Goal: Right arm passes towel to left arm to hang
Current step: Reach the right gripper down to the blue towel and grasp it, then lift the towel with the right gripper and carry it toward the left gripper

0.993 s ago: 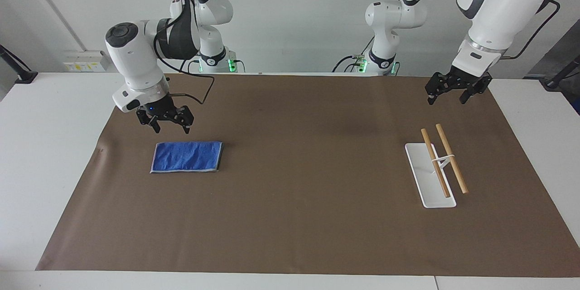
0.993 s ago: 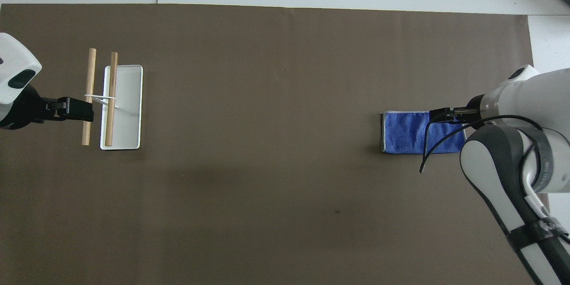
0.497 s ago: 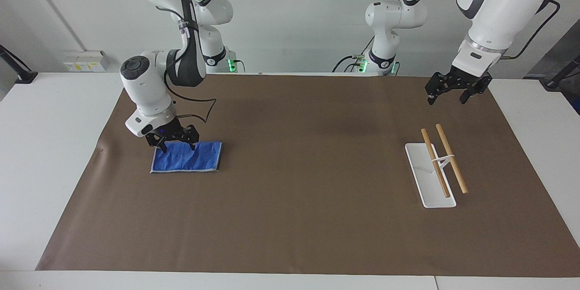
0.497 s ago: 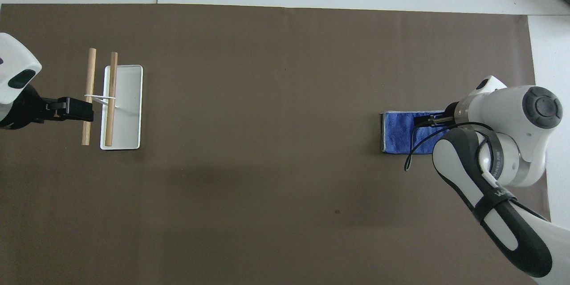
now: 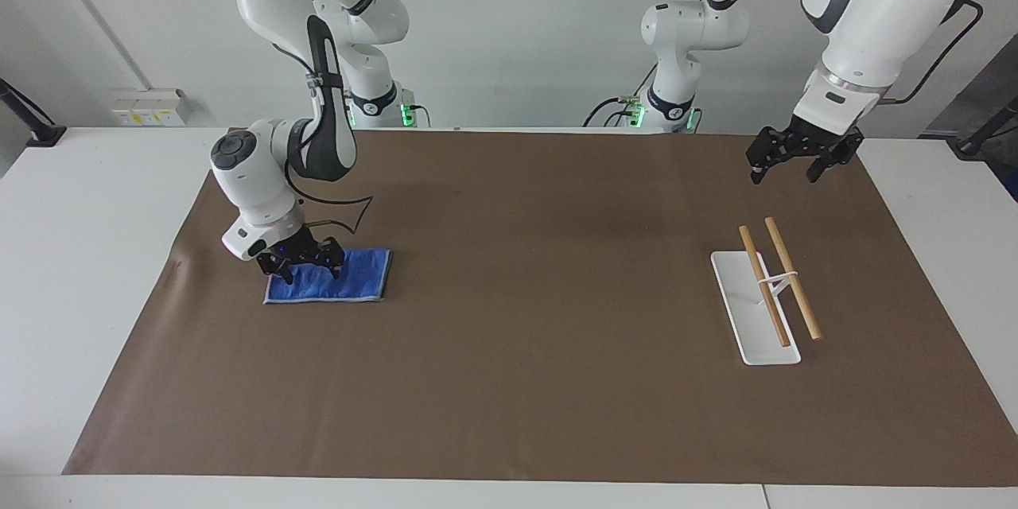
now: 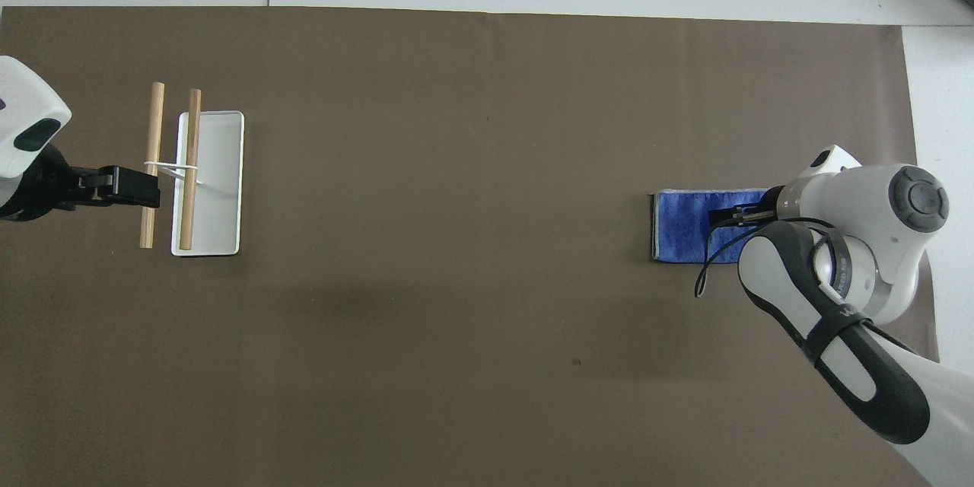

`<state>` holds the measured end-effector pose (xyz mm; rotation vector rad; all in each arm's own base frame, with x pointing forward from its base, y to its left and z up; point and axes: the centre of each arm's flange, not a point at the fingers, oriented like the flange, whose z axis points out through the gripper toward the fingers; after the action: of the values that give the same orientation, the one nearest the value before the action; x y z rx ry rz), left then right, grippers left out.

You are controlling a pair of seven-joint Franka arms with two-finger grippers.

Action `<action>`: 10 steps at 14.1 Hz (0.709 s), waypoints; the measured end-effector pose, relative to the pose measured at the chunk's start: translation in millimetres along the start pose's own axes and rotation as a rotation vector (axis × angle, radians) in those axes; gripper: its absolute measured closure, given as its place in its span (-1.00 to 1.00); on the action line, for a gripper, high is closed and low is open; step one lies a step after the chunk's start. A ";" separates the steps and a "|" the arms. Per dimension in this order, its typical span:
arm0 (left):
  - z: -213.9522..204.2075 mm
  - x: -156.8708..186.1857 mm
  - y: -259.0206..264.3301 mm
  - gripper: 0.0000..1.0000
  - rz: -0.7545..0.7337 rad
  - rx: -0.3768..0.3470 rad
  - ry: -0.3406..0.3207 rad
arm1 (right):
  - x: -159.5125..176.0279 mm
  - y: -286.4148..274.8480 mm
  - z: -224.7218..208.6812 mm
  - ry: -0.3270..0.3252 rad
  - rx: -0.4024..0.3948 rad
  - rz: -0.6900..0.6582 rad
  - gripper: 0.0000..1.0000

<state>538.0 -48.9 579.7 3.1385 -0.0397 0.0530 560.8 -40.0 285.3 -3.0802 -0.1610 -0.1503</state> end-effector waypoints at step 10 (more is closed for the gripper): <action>0.0 0.0 0.0 -1.00 0.000 0.000 0.000 | -1.3 -3.4 -1.8 0.017 0.000 0.024 0.32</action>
<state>538.0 -48.9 579.7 3.1385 -0.0397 0.0530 559.0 -36.9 287.0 -3.0787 -0.1235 -0.1747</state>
